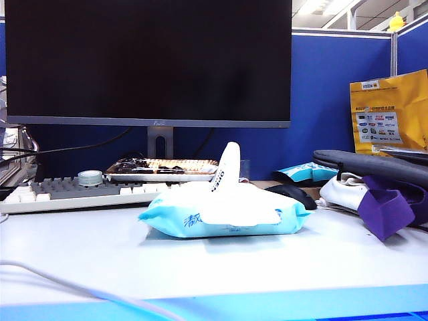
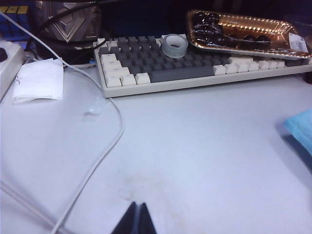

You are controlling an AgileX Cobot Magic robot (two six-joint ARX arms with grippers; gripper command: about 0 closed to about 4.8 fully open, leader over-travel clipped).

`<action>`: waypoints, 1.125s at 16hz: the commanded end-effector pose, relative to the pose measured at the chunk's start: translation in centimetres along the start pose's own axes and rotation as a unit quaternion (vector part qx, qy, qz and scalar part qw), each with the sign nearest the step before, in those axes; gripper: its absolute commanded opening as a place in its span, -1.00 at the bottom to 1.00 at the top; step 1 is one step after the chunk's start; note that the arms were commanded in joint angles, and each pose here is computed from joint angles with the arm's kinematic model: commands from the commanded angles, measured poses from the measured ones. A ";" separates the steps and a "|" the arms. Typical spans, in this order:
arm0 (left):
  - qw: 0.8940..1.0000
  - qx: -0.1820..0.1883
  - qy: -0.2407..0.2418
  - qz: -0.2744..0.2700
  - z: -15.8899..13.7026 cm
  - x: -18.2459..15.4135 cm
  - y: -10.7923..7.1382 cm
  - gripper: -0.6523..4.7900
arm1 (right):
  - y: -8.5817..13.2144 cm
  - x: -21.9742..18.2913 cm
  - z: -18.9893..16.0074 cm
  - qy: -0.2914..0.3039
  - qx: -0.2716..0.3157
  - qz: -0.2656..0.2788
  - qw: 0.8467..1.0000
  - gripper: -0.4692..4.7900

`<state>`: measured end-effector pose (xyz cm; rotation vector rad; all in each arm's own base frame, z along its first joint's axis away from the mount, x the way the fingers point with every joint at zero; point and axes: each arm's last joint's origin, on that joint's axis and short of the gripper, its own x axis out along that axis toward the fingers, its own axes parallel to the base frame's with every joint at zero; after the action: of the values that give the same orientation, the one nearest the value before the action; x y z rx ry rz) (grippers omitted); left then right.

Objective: Pull out a wet wipe from the sky blue wet wipes packet and place it on the table.

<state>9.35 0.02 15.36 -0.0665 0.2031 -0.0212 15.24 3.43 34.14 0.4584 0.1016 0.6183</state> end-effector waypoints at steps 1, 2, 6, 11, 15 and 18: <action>1.000 0.000 0.006 -0.002 -0.3 0.0 0.0 -0.77 | 0.4 1.2 0.6 0.030 0.077 0.117 0.990 -0.84; 1.000 0.000 0.006 -0.001 -0.3 0.0 0.0 -0.78 | 0.3 1.3 0.5 0.035 0.092 0.118 0.988 -0.84; 1.000 0.000 0.006 -0.001 -0.3 0.0 0.0 -0.77 | -0.9 4.9 -1.1 0.131 0.109 0.088 0.981 -0.84; 1.000 0.000 0.006 -0.002 -0.3 0.0 0.0 -0.77 | 2.7 15.0 -2.3 0.255 -0.029 -0.011 0.966 -0.84; 1.000 0.000 0.006 -0.001 -0.3 0.0 0.0 -0.77 | 2.5 19.8 -3.3 0.280 -0.066 -0.068 0.955 -0.84; 1.000 0.000 0.006 -0.001 -0.3 0.0 0.0 -0.77 | 1.5 21.7 -5.1 0.300 -0.087 -0.111 0.943 -0.84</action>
<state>9.35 0.02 15.36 -0.0665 0.2027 -0.0212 30.74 18.99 31.35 0.0869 0.6680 0.5466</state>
